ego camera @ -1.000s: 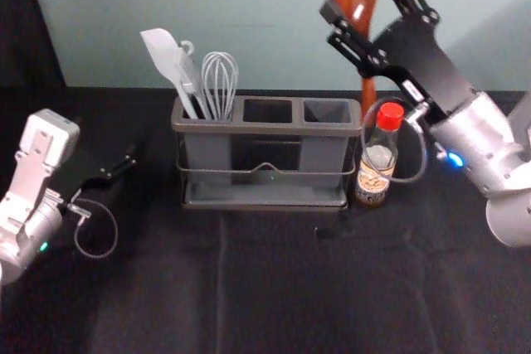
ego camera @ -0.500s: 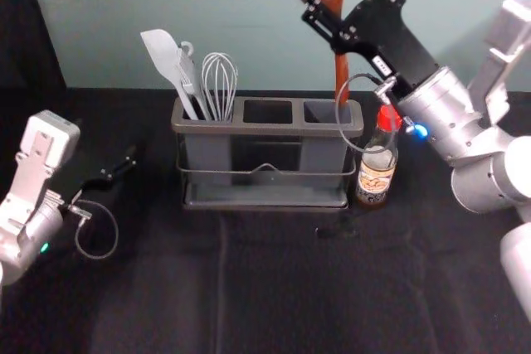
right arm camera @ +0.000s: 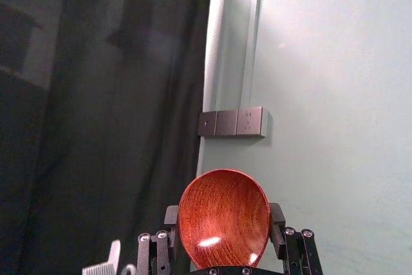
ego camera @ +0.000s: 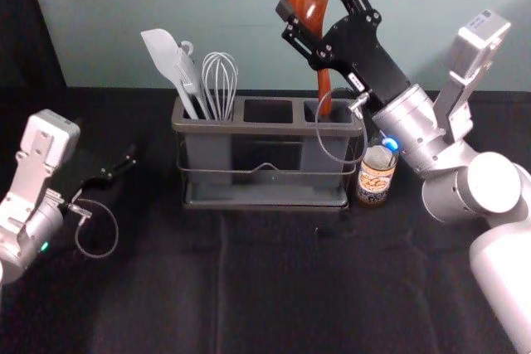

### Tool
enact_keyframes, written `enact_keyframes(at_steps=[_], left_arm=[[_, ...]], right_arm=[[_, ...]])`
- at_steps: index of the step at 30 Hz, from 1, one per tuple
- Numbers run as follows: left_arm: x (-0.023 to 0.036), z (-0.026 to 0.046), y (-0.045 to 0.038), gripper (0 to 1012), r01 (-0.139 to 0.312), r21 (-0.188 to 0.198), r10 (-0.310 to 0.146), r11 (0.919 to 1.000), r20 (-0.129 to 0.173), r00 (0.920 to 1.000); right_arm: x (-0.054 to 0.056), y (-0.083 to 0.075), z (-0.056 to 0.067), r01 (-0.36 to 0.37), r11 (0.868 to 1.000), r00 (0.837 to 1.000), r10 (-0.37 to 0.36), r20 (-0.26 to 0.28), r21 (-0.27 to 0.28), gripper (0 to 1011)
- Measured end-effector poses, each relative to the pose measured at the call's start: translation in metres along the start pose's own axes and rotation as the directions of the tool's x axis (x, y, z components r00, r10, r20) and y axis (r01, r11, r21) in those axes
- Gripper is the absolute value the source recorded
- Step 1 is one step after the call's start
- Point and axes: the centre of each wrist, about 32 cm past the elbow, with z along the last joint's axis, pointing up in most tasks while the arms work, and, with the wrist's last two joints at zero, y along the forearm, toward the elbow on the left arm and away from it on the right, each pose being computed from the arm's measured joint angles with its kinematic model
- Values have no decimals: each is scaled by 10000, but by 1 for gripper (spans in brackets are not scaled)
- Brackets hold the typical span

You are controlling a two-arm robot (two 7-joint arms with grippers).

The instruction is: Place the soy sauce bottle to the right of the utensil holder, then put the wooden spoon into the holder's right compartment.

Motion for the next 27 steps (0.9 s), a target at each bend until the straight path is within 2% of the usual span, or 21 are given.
enact_keyframes(at_steps=[6,13,20,27], left_arm=[[0,0,0,1000,0,-1,0,10000,0,10000],[0,0,0,1000,0,0,0,10000,0,10000],[0,0,0,1000,0,-1,0,10000,-1,10000],[0,0,0,1000,0,0,0,10000,0,10000]], right_arm=[[-63,-100,-152,199,9995,9996,-203,-181,-238,837],[-138,-236,-274,472,9980,9980,-488,-390,-420,837],[-212,-376,-367,795,9952,9945,-832,-643,-579,837],[-243,-443,-408,878,9939,9924,-931,-801,-667,837]])
